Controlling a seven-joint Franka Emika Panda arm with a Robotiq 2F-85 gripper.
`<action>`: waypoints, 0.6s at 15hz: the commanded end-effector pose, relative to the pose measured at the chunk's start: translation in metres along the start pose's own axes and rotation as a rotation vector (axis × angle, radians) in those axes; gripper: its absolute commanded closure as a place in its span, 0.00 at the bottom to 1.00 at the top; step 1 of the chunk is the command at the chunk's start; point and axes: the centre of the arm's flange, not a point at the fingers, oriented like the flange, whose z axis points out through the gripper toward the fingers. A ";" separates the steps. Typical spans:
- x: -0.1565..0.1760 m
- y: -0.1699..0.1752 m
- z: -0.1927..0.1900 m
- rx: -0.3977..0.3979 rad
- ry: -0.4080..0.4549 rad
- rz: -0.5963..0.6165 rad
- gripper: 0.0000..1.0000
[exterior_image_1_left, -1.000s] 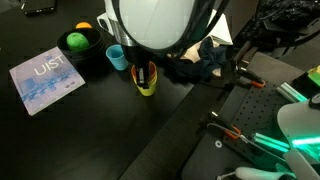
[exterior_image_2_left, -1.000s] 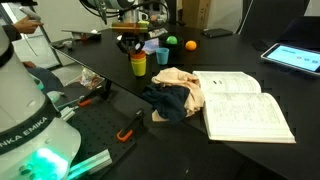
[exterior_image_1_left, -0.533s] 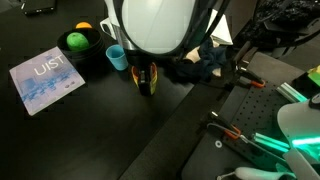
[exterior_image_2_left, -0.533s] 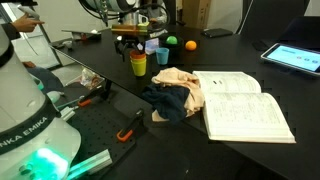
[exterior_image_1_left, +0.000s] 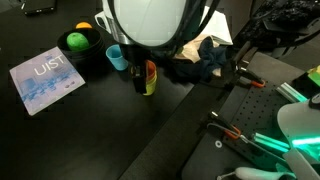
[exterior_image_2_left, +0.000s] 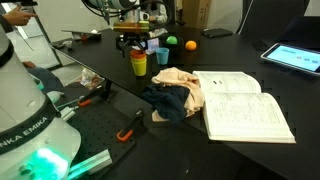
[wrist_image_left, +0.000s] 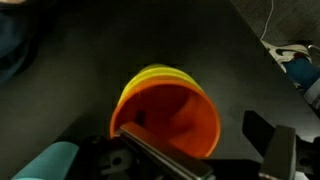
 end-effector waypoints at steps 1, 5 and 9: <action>0.001 0.004 -0.021 -0.025 0.004 -0.011 0.00; -0.003 0.007 -0.028 -0.035 -0.009 -0.006 0.00; -0.006 0.007 -0.031 -0.031 -0.003 -0.008 0.32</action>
